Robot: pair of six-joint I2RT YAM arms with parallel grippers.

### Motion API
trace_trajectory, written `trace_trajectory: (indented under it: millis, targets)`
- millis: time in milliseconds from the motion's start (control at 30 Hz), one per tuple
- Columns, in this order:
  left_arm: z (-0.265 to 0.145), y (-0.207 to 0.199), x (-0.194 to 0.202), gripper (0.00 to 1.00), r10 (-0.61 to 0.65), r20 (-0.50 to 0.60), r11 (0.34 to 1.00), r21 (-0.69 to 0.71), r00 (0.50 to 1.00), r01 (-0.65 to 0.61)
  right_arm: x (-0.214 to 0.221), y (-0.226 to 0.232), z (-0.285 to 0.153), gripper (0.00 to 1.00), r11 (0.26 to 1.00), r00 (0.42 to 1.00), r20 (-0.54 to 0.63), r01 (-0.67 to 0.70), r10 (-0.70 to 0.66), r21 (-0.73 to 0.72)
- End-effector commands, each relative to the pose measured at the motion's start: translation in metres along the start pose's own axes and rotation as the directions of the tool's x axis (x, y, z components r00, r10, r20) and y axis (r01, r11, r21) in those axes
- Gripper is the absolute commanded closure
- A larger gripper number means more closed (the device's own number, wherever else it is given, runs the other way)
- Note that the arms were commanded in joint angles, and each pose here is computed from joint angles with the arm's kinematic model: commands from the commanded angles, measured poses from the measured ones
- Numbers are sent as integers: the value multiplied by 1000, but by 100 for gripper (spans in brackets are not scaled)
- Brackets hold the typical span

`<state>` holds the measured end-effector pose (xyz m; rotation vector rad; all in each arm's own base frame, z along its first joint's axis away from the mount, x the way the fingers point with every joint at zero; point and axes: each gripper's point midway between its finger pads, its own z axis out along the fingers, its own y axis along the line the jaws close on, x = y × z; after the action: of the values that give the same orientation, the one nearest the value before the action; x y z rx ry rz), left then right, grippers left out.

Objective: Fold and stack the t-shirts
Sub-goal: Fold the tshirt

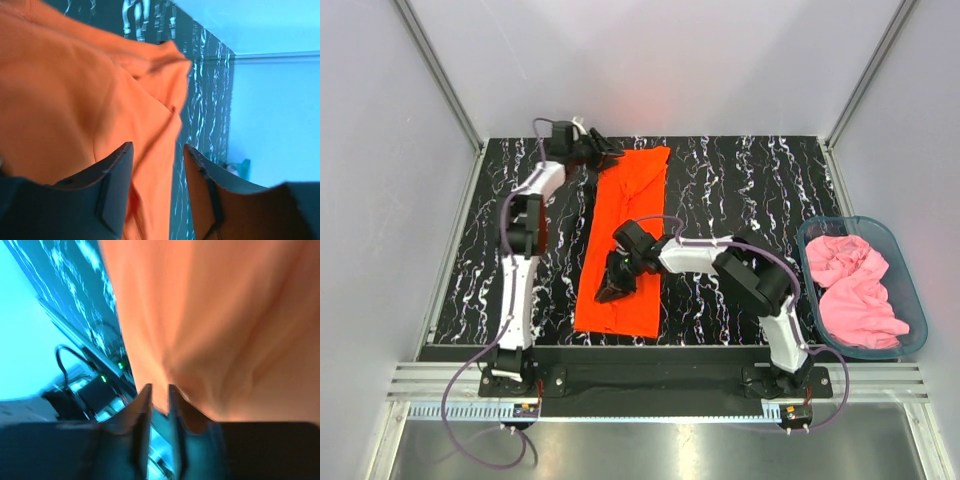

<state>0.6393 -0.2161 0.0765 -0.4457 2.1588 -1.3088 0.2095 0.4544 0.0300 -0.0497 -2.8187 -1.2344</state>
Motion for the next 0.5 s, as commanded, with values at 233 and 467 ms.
trace_trajectory:
  millis: [233, 467]
  targets:
    - [-220, -92, 79, 46, 290, -12, 914, -293, 957, -280, 40, -15, -144, 46, 984, 984, -24, 178, -178, 17]
    - [-307, 0, 237, 49, 145, -100, 834, -522, 984, -176, 65, -70, -140, 98, 972, 972, -68, 229, -225, 52]
